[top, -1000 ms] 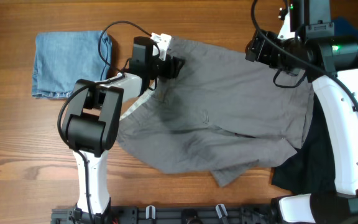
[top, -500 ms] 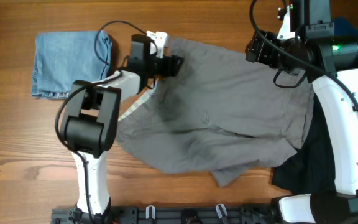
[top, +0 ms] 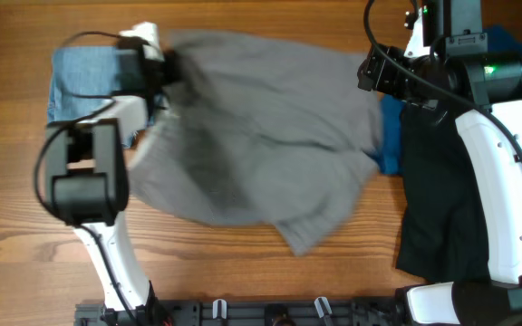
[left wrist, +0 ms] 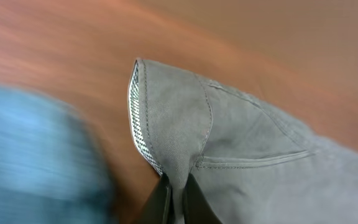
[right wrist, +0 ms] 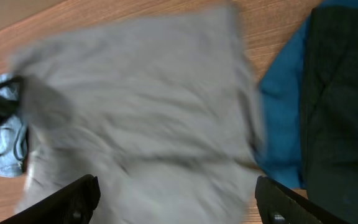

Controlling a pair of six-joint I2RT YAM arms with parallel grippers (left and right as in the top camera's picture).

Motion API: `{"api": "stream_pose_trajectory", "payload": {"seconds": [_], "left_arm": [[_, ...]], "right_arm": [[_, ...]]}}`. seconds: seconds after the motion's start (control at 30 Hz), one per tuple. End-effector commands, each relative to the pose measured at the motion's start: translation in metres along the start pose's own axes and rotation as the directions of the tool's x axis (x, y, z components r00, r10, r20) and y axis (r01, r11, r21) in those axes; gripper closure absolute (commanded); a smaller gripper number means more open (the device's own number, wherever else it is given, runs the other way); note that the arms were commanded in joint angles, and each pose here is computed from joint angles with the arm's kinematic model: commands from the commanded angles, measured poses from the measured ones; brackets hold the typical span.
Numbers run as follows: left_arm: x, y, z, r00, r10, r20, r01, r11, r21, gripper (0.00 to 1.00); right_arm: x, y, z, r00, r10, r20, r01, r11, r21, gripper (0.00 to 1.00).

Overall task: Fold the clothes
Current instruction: 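Lift the grey shorts and drag them left onto the table center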

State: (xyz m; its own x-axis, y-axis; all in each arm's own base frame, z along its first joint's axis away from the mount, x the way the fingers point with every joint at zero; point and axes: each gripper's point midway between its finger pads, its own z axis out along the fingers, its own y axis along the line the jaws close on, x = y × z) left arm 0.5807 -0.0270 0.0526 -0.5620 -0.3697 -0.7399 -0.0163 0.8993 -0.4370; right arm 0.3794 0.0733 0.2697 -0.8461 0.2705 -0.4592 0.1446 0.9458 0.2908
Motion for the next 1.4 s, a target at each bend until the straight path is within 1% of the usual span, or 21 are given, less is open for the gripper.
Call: {"api": "stream_pose_trajectory", "payload": {"seconds": [0.0, 0.03, 0.07, 0.13, 0.2, 0.33, 0.4, 0.47, 0.63, 0.73, 0.77, 0.87, 0.93, 0.97, 1.0, 1.03, 1.07, 1.17, 1.23, 1.33, 1.37], "left_arm": [[-0.039, -0.004, -0.015, 0.994, -0.064, 0.083, 0.062, 0.998, 0.018, 0.73], [-0.035, -0.013, -0.014, 0.996, -0.059, 0.064, 0.056, 0.997, 0.054, 0.55], [-0.032, -0.021, -0.014, 0.997, -0.056, 0.05, 0.052, 0.995, 0.083, 0.47], [-0.031, -0.033, -0.016, 0.998, -0.049, 0.034, 0.044, 0.99, 0.136, 0.36], [-0.054, -0.055, -0.036, 0.997, -0.028, 0.065, 0.014, 0.978, 0.207, 0.35], [-0.092, -0.086, -0.092, 0.996, -0.01, 0.093, -0.012, 0.972, 0.235, 0.34], [-0.079, -0.091, -0.117, 1.0, 0.019, 0.002, -0.019, 0.98, 0.197, 0.3], [-0.05, -0.086, -0.14, 0.99, 0.031, -0.138, -0.011, 0.989, 0.147, 0.2], [0.032, -0.035, -0.181, 0.885, -0.042, -0.464, -0.024, 0.99, -0.136, 0.17], [0.057, -0.001, -0.206, 0.825, -0.104, -0.555, -0.096, 0.943, -0.319, 0.15], [0.062, 0.005, -0.211, 0.812, -0.117, -0.571, -0.108, 0.932, -0.345, 0.14], [0.066, 0.02, -0.223, 0.795, -0.162, -0.585, -0.111, 0.908, -0.403, 0.1], [0.064, 0.031, -0.228, 0.794, -0.195, -0.576, -0.09, 0.899, -0.429, 0.09], [0.063, 0.036, -0.23, 0.795, -0.209, -0.569, -0.08, 0.894, -0.44, 0.09], [0.062, 0.042, -0.232, 0.797, -0.222, -0.561, -0.07, 0.889, -0.452, 0.08], [0.062, 0.045, -0.232, 0.798, -0.231, -0.557, -0.063, 0.886, -0.459, 0.08], [0.062, 0.048, -0.233, 0.797, -0.237, -0.555, -0.059, 0.884, -0.463, 0.08], [0.065, 0.051, -0.229, 0.792, -0.242, -0.561, -0.06, 0.883, -0.466, 0.07], [0.074, 0.056, -0.223, 0.772, -0.257, -0.581, -0.063, 0.879, -0.472, 0.07], [0.092, 0.064, -0.213, 0.729, -0.286, -0.622, -0.07, 0.873, -0.482, 0.06], [0.1, 0.066, -0.211, 0.708, -0.299, -0.64, -0.07, 0.872, -0.485, 0.05]], "right_arm": [[-0.003, 0.002, -0.007, 1.0, -0.012, 0.019, 0.012, 1.0, -0.007, 0.15], [-0.003, 0.001, -0.006, 1.0, -0.013, 0.015, 0.013, 1.0, -0.006, 0.15], [-0.002, 0.001, -0.004, 1.0, -0.018, 0.011, 0.018, 1.0, -0.004, 0.15], [0.006, -0.004, 0.01, 0.999, -0.038, -0.04, 0.038, 0.999, 0.015, 0.27], [0.039, -0.022, 0.049, 0.978, -0.014, -0.208, 0.031, 0.996, 0.08, 0.39], [0.093, -0.051, 0.111, 0.895, 0.034, -0.445, 0.047, 0.984, 0.17, 0.43], [0.115, -0.064, 0.133, 0.849, 0.059, -0.524, 0.058, 0.977, 0.205, 0.33], [0.126, -0.071, 0.149, 0.819, 0.076, -0.569, 0.064, 0.973, 0.223, 0.32], [0.139, -0.086, 0.168, 0.784, 0.092, -0.613, 0.098, 0.958, 0.269, 0.3], [0.14, -0.106, 0.176, 0.789, 0.127, -0.601, 0.132, 0.921, 0.367, 0.12], [0.143, -0.107, 0.179, 0.781, 0.13, -0.611, 0.136, 0.919, 0.37, 0.11], [0.147, -0.11, 0.195, 0.789, 0.114, -0.603, 0.137, 0.925, 0.354, 0.15], [0.157, -0.1, 0.209, 0.778, 0.03, -0.627, 0.153, 0.96, 0.236, 0.2], [0.16, -0.096, 0.214, 0.777, -0.005, -0.629, 0.158, 0.97, 0.187, 0.26], [0.16, -0.095, 0.218, 0.781, -0.027, -0.624, 0.167, 0.972, 0.167, 0.44], [0.158, -0.094, 0.22, 0.787, -0.039, -0.616, 0.173, 0.972, 0.16, 0.74], [0.153, -0.092, 0.218, 0.793, -0.049, -0.607, 0.177, 0.972, 0.154, 0.96], [0.101, -0.088, 0.198, 0.864, -0.049, -0.501, 0.161, 0.97, 0.184, 0.96], [0.039, -0.085, 0.175, 0.941, -0.053, -0.335, 0.119, 0.976, 0.181, 0.96], [-0.018, -0.088, 0.17, 0.988, -0.054, -0.143, 0.077, 0.984, 0.163, 0.95], [-0.03, -0.092, 0.173, 0.993, -0.062, -0.098, 0.078, 0.982, 0.17, 0.87]]}}
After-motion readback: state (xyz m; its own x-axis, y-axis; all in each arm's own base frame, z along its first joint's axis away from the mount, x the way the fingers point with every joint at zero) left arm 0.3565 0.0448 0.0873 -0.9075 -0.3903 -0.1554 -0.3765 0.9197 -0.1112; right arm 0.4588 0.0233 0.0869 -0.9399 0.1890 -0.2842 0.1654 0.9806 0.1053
